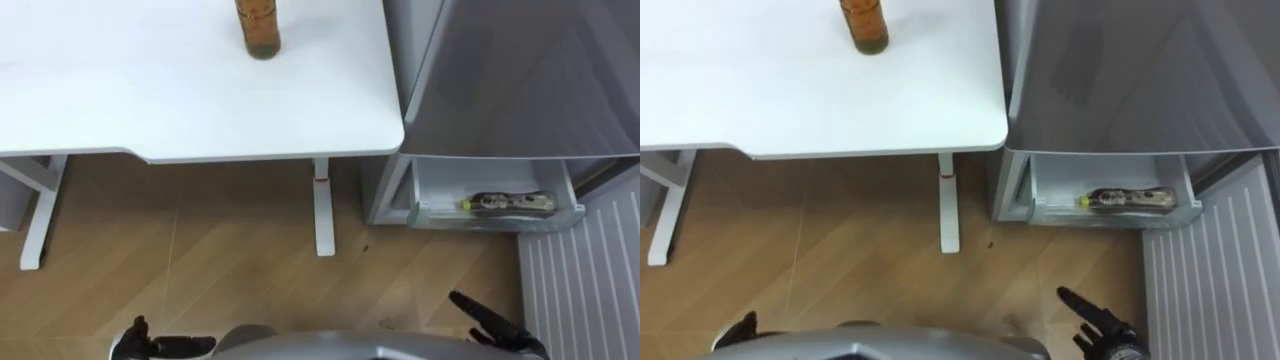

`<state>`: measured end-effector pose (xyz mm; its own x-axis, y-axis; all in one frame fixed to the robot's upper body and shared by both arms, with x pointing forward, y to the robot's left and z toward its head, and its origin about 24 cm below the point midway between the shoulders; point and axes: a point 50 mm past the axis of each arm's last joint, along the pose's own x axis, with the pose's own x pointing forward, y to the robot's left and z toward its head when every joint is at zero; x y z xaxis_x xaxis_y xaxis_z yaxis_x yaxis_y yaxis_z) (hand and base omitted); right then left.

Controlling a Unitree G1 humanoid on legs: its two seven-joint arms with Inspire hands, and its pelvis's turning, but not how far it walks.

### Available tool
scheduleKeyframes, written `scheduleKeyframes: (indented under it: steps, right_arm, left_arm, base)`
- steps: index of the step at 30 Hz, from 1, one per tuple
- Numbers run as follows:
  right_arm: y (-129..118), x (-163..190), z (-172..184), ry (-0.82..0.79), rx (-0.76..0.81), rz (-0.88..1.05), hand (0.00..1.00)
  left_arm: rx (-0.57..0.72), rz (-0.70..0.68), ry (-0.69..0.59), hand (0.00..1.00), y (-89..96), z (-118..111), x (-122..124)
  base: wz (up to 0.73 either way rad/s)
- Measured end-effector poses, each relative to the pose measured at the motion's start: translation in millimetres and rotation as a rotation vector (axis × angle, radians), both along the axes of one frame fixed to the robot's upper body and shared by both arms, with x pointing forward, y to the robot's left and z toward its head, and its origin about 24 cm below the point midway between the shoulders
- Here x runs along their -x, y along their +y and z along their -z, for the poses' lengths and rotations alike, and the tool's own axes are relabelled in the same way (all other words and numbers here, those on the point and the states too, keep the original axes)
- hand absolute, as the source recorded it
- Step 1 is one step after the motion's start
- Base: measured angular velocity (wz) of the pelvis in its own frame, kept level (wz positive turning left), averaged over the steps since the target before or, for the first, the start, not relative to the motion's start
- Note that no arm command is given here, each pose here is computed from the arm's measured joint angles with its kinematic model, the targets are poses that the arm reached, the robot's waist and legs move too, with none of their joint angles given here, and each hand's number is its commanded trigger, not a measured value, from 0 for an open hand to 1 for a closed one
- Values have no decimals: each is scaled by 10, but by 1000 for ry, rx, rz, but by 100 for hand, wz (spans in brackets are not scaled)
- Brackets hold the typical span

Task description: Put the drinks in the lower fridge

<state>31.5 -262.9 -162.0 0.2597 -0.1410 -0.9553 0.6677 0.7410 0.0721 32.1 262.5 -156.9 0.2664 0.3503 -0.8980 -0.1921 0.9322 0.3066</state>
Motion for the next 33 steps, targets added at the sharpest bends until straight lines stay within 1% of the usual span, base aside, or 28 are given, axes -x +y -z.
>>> scheduleKeyframes:
  steps: [2, 7, 10, 14, 19, 22, 26, 29, 33]
  right_arm:
    - [36, 53, 18, 56, 17, -109, 0]
    - [103, 153, 47, 123, 30, -202, 0]
    - [93, 137, 45, 140, 56, -245, 0]
    - [82, 108, 43, 160, 89, -301, 0]
    - [91, 106, 46, 168, 100, -307, 0]
    - [86, 73, 42, 165, 117, -345, 0]
    - [79, 23, 35, 167, 148, -417, 0]
    - [82, 14, 35, 162, 160, -431, 0]
    - [107, 17, 43, 170, 175, -426, 0]
  left_arm:
    - [2, -2, 4, 0, -6, 4, 18]
    - [18, -32, 6, 0, -57, 23, 58]
    - [32, -48, 30, 0, -99, 47, 111]
    - [38, -76, 24, 0, -97, 48, 118]
    - [38, -82, 32, 0, -93, 49, 151]
    - [40, -82, 35, 0, -99, 51, 159]
    - [33, -30, 50, 0, -125, 57, 157]
    - [34, 4, 53, 0, -168, 68, 129]
    - [21, 24, 47, 0, -166, 64, 87]
  base:
    - [-5]
    - [-2]
    - [-5]
    - [0]
    - [-1]
    - [0]
    - [0]
    - [0]
    - [0]
